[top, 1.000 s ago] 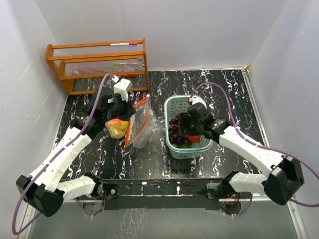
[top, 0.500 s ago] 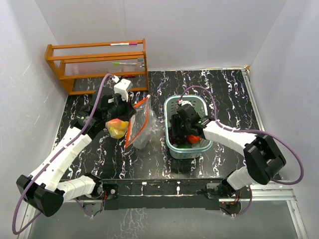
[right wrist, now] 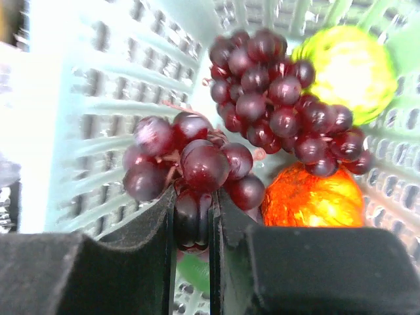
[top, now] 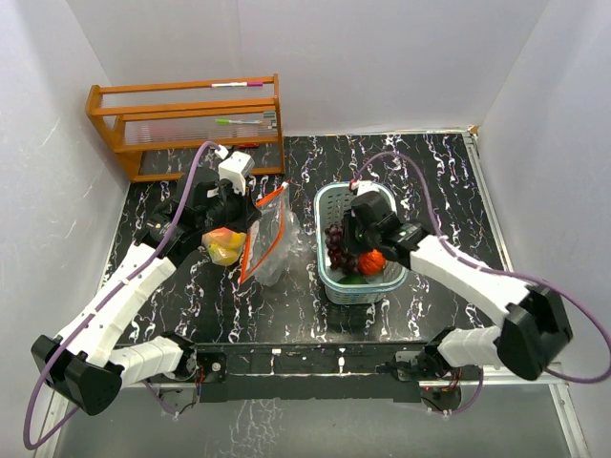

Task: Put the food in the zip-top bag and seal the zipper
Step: Pick up the fake fruit from the bin, then place the fake fruit in the zipper food storage bag.

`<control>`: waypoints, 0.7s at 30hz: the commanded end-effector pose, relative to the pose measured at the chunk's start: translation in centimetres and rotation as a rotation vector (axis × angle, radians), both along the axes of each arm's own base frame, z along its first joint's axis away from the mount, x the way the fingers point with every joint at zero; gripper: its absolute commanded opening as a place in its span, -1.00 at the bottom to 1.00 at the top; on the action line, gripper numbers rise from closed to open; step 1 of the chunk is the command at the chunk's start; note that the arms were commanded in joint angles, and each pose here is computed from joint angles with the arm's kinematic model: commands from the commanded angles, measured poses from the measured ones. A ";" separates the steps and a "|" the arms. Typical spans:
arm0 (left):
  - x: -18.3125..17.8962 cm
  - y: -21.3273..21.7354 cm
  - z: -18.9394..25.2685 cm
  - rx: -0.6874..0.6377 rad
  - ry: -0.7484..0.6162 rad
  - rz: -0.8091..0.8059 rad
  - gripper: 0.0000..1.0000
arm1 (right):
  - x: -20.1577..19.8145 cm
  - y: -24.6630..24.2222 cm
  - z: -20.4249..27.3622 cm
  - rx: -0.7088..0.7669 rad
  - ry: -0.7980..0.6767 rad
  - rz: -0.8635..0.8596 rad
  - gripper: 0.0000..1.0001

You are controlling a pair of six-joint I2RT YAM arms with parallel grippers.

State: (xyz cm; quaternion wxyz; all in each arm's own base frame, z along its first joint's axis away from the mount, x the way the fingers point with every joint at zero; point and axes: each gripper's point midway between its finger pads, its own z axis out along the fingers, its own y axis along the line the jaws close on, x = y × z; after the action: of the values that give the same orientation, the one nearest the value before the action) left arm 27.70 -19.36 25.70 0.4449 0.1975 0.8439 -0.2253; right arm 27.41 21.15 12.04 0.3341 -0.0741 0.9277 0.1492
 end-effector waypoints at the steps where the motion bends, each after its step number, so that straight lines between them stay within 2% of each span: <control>1: -0.2 0.1 0.7 -0.011 -0.021 0.001 -1.00 | 0.7 1.0 12.3 0.143 -0.233 0.074 -0.85; 7: -0.1 -0.1 0.3 -0.014 -0.011 0.000 -1.00 | -2.0 2.7 19.6 0.297 -0.320 0.241 -0.85; 12: 0.0 -0.5 0.0 -0.020 0.003 -0.012 -1.00 | -4.1 4.6 23.8 0.459 -0.410 0.374 -0.85; 21: 0.4 -1.1 -0.7 -0.026 0.021 -0.024 -1.00 | -6.3 6.0 32.6 0.688 -0.613 0.508 -0.85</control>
State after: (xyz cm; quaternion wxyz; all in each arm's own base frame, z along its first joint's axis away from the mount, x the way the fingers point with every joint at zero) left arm 28.07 -19.72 24.89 0.4334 0.1974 0.8497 -0.2263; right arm 22.87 26.55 35.45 0.4700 -0.1974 0.7526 0.4170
